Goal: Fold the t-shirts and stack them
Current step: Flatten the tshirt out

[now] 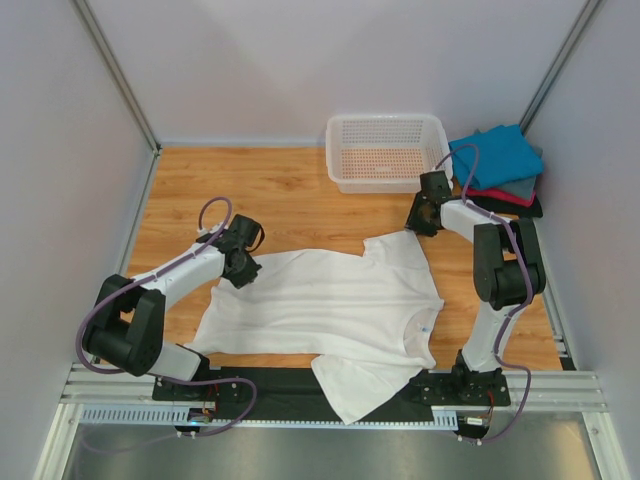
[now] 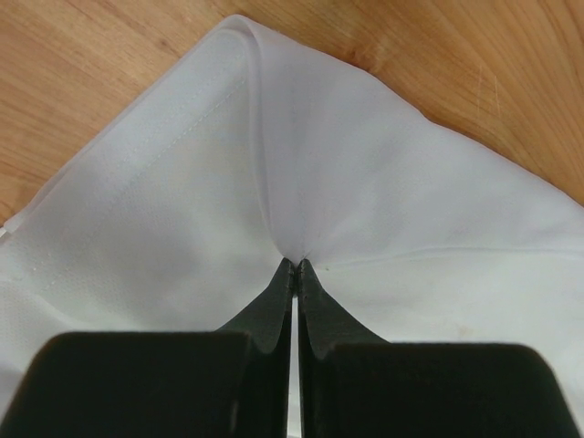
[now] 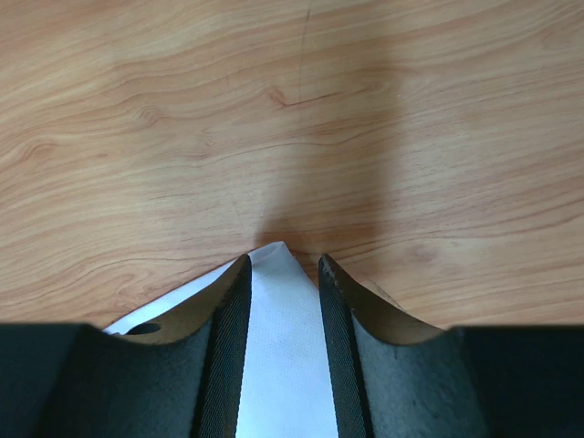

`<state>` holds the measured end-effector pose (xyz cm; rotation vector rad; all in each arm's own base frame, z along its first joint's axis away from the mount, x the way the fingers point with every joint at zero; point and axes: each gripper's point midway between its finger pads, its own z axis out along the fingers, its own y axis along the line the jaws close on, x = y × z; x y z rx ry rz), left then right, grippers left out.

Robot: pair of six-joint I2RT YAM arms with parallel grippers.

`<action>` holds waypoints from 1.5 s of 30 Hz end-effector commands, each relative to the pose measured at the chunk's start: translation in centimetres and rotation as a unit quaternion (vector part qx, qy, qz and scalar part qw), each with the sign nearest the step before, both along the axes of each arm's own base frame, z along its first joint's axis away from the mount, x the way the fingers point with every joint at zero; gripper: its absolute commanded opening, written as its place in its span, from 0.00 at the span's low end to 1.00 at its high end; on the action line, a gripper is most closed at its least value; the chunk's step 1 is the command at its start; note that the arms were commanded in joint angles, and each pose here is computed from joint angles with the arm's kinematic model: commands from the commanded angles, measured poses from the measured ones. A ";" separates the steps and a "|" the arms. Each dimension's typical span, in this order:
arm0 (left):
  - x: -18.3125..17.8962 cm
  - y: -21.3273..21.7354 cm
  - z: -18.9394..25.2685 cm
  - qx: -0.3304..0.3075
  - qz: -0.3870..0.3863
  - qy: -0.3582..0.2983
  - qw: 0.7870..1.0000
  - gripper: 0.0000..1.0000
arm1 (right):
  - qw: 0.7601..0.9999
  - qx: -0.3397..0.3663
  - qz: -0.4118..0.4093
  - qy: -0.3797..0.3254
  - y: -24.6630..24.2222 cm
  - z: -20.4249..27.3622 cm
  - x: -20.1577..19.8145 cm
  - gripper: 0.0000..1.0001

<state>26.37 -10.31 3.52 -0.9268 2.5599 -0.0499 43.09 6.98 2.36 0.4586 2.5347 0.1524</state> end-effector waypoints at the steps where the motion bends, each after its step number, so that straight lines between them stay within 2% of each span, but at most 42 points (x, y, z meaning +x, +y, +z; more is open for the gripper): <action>1: 0.2 0.2 0.1 0.002 -0.004 -0.005 1.000 0.00 | 1.000 0.002 0.006 -0.008 0.1 0.2 0.6 0.37; 9: -0.1 0.4 -0.2 0.005 -0.004 -0.001 1.000 0.00 | 1.000 -0.008 0.015 0.009 0.2 -0.8 -0.4 0.34; 13: -0.1 0.4 -0.2 0.005 -0.005 -0.003 1.000 0.00 | 0.999 -0.019 0.017 0.023 -0.1 -1.6 -0.7 0.18; 14: 0.0 0.3 -0.1 0.004 -0.005 -0.005 1.000 0.00 | 0.999 -0.020 0.018 0.024 -0.1 -1.6 -0.6 0.05; 15: 0.1 0.4 0.1 0.006 -0.011 -0.009 1.000 0.00 | 0.999 -0.019 0.020 0.024 0.0 -1.5 -0.6 0.00; 19: 1.5 0.0 2.1 0.007 -0.041 -0.042 0.998 0.00 | 1.000 -0.004 0.028 -0.011 0.5 0.9 0.1 0.00; 26: 5.9 1.4 10.8 0.053 -0.070 -0.155 0.984 0.00 | 0.988 0.000 0.044 -0.146 0.7 13.3 2.2 0.00; 31: 7.3 2.9 15.6 0.085 -0.066 -0.198 0.974 0.00 | 0.972 -0.007 0.054 -0.230 0.5 21.4 2.5 0.00; 38: 8.6 5.2 22.9 0.088 -0.031 -0.287 0.953 0.00 | 0.925 -0.013 0.083 -0.371 0.6 32.8 0.1 0.00; 45: 8.4 6.3 29.8 0.105 -0.041 -0.361 0.926 0.00 | 0.885 -0.039 0.094 -0.454 -0.2 40.3 -2.9 0.00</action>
